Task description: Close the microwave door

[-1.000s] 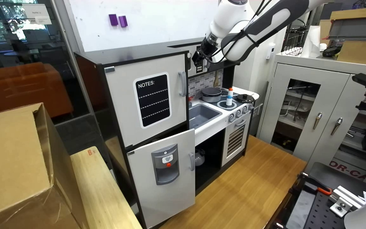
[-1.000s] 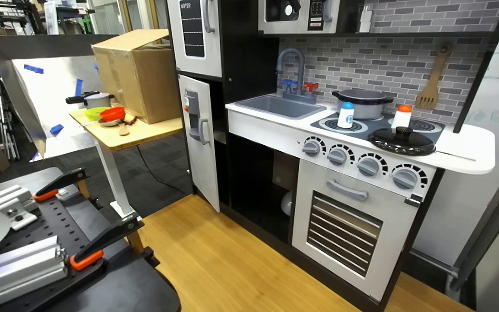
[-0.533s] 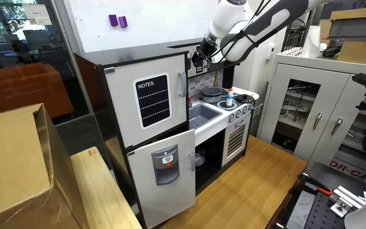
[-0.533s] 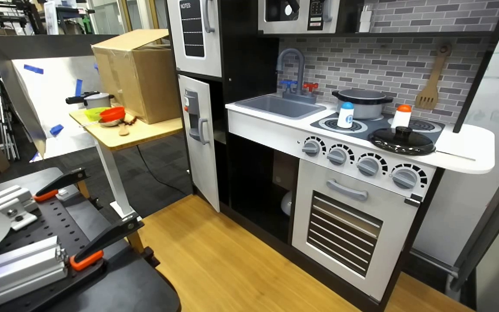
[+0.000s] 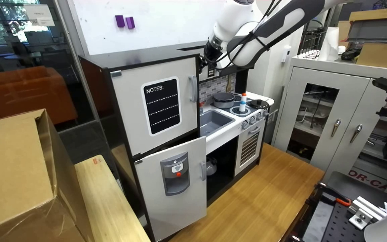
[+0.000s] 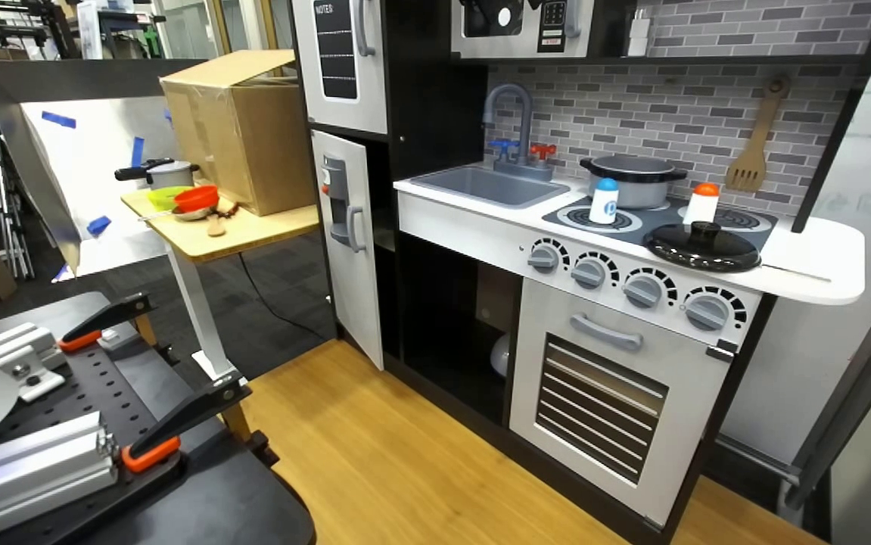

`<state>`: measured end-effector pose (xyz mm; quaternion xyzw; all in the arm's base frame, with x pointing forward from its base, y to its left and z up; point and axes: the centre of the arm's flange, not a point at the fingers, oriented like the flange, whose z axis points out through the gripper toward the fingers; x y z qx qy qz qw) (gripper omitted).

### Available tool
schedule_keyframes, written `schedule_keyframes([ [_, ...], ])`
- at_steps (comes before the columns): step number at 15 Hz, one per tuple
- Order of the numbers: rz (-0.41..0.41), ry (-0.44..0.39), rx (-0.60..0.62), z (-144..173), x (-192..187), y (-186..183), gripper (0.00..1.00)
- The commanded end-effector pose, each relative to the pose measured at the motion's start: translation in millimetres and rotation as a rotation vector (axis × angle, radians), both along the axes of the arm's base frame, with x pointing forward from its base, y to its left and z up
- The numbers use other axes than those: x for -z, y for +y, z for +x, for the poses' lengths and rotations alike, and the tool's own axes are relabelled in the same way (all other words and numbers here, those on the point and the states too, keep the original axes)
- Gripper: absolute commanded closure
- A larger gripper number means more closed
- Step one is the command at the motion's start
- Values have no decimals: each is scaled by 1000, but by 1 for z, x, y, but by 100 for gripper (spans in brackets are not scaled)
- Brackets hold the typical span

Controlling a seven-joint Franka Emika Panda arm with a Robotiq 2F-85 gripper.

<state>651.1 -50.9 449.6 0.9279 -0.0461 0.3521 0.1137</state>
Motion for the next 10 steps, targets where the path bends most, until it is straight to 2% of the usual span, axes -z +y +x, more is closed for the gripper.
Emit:
schedule_keyframes([
  [1, -38, 35, 11, -23, -8, -10, 0],
  [5, -65, 54, 20, -55, -15, -23, 0],
  [10, -48, 89, 1, -99, -15, -20, 0],
])
